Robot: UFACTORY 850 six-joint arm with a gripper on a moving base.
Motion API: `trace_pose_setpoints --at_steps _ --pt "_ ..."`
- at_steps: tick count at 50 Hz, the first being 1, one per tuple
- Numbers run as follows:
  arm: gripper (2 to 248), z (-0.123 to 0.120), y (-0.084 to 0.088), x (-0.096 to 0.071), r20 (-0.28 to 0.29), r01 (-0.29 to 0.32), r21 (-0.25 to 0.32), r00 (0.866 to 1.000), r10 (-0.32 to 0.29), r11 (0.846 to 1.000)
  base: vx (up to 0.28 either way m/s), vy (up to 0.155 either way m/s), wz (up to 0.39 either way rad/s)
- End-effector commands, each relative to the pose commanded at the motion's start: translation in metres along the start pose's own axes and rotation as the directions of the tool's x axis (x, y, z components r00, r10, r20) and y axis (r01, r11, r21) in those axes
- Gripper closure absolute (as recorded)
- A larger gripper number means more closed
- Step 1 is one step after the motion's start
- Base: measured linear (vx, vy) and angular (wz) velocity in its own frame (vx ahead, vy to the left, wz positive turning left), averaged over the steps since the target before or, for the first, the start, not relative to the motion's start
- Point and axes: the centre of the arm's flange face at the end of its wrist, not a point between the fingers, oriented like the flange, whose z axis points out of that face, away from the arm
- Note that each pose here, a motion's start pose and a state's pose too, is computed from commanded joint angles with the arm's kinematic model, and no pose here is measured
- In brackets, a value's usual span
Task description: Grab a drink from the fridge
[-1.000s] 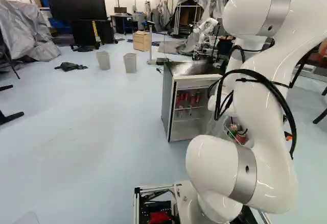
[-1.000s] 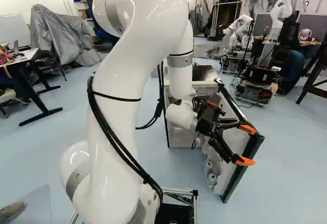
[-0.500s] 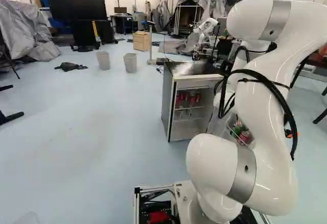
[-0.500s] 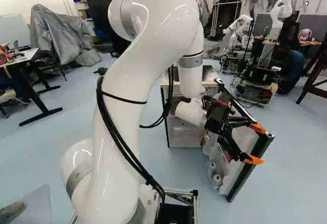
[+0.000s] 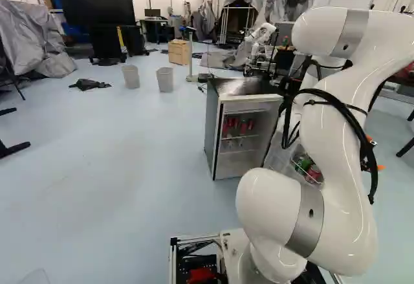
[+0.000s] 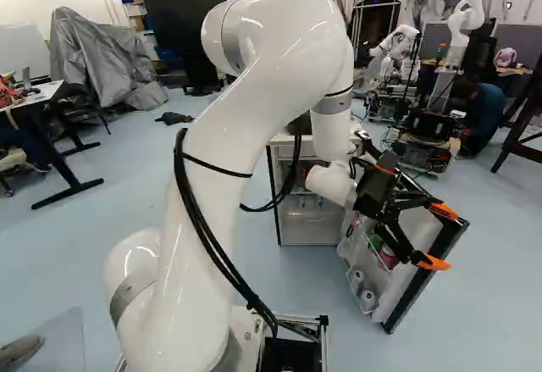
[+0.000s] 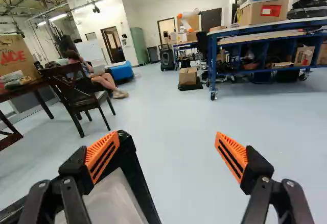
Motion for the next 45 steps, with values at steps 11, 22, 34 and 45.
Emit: trace_pose_setpoints --at_steps 11,22,34,45 --pt "3 -0.001 0.009 0.002 0.002 0.015 0.01 1.0 -0.015 1.0 0.0 0.0 0.0" --pt "3 -0.007 0.025 0.006 0.006 0.058 0.103 0.998 -0.059 0.993 0.0 0.0 0.0" --pt "3 -0.017 0.042 0.011 0.009 0.105 0.231 0.994 -0.11 0.967 0.0 0.0 0.0" --pt "3 -0.029 0.058 0.016 0.01 0.142 0.35 0.988 -0.155 0.926 0.0 0.0 0.0"
